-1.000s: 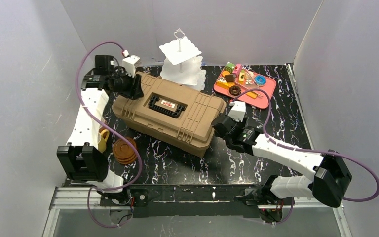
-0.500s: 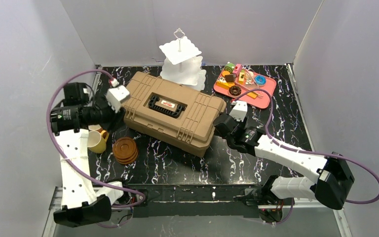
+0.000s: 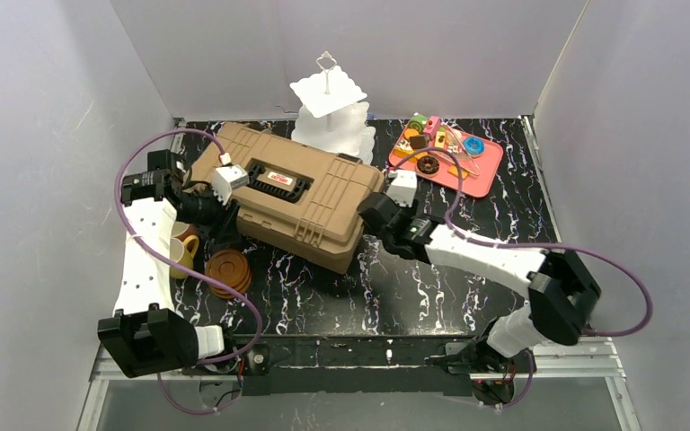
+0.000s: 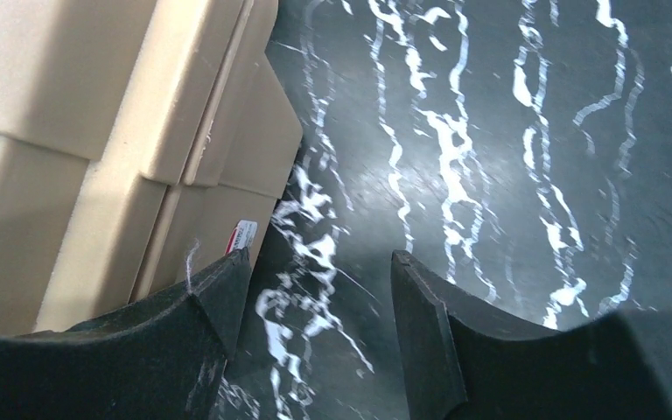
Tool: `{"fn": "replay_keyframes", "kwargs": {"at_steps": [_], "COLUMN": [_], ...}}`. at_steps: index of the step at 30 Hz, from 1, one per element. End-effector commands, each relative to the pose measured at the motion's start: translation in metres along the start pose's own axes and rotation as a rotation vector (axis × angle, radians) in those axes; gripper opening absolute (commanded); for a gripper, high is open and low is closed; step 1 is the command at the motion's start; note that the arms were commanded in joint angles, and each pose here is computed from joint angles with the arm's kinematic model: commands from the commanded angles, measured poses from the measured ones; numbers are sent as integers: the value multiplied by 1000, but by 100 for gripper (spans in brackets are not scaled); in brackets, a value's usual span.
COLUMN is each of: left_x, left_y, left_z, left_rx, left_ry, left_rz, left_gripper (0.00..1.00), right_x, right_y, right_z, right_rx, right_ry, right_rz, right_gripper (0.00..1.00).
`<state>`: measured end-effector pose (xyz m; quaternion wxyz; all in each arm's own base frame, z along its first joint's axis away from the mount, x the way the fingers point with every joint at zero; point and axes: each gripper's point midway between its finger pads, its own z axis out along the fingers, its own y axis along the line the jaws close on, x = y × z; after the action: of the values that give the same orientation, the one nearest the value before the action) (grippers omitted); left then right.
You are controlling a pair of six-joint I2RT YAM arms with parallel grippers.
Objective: Serve the afternoon tea
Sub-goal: Move the distractor to the corner of the board.
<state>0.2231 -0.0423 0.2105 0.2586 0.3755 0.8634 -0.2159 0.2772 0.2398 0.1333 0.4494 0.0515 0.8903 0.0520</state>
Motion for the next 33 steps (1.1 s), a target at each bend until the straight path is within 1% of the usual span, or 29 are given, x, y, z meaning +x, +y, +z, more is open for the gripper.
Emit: {"fn": "replay_keyframes", "kwargs": {"at_steps": [1, 5, 8, 11, 16, 20, 27, 29, 33], "left_x": [1, 11, 17, 14, -1, -9, -20, -23, -24], "left_y": [-2, 9, 25, 55, 94, 113, 134, 136, 127], "left_z": [8, 21, 29, 31, 29, 25, 22, 20, 20], "left_rx": [-3, -28, -60, -162, -306, -391, -445, -450, -424], "left_ry": [-35, -25, 6, 19, -15, -44, -57, -62, -75], "left_rz": [-12, -16, -32, -56, -93, -104, -139, -154, -155], "left_gripper": [38, 38, 37, 33, 32, 33, 34, 33, 34], "right_x": [-29, -38, -39, -42, -41, -35, -24, -26, -42], "right_y": [83, 118, 133, 143, 153, 171, 212, 222, 231], "right_z": [8, 16, 18, 13, 10, 15, 14, 19, 25], "right_rx": [-190, -229, -246, -265, -301, -339, -389, -395, -388], "right_ry": [-52, -53, -51, -60, -58, -34, -32, -38, -46], "right_rz": [70, 75, 71, 68, 57, 49, -8, -25, -80], "right_gripper": [69, 69, 69, 70, 71, 70, 71, 73, 79]}}
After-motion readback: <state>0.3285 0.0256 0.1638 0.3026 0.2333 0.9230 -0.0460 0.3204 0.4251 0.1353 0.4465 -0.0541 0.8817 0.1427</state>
